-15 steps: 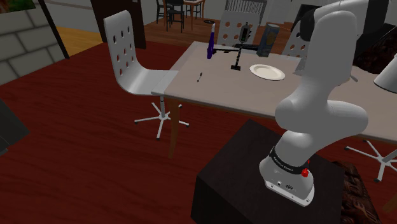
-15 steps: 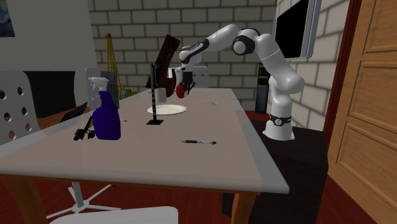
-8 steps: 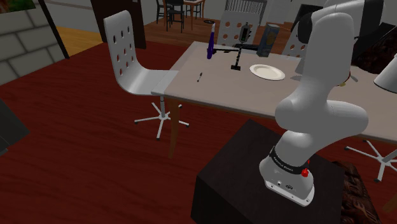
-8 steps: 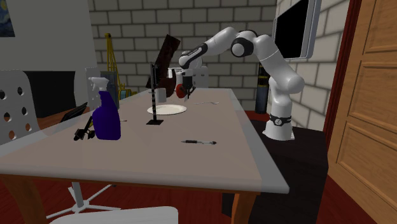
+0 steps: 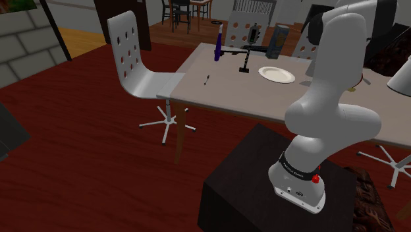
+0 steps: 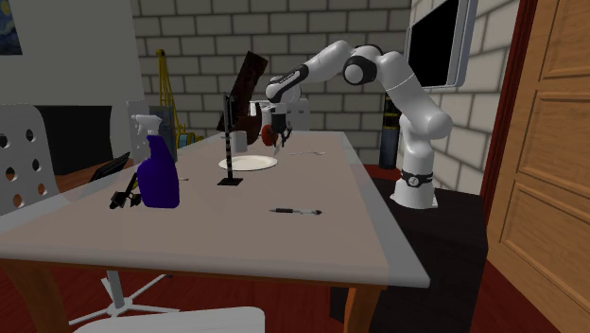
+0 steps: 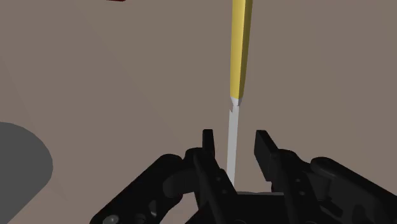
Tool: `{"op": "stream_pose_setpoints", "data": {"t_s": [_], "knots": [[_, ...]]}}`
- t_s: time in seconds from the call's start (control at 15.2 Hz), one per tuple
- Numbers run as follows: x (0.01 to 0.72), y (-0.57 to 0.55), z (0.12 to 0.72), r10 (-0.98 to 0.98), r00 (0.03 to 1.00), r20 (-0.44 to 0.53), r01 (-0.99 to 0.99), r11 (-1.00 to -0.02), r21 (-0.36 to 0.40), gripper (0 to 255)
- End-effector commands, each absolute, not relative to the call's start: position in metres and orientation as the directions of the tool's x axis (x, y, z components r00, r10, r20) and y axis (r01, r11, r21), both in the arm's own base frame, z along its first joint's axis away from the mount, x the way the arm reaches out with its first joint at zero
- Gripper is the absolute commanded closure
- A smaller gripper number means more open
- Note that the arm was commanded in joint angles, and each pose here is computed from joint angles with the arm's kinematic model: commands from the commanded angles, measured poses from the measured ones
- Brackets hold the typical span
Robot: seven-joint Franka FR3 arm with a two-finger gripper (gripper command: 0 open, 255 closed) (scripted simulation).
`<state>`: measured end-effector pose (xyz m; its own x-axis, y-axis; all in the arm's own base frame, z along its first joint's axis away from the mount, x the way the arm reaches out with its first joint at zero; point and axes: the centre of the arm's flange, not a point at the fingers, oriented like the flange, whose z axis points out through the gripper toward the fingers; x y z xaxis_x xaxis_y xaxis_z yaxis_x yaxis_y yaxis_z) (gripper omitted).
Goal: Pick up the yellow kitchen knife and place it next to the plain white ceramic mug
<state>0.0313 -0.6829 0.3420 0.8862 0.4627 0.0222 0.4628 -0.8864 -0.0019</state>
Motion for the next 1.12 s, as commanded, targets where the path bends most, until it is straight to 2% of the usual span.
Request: {"op": "stream_pose_setpoints", "data": {"t_s": [0.0, 0.26, 0.53, 1.06], "knots": [[0.031, -0.683, 0.342, 0.463, 0.886, 0.022, 0.463, -0.886, -0.002, 0], [0.031, -0.683, 0.342, 0.463, 0.886, 0.022, 0.463, -0.886, -0.002, 0], [0.030, -0.683, 0.392, 0.463, 0.886, 0.022, 0.463, -0.886, -0.002, 0], [0.030, -0.683, 0.392, 0.463, 0.886, 0.022, 0.463, -0.886, -0.002, 0]]}}
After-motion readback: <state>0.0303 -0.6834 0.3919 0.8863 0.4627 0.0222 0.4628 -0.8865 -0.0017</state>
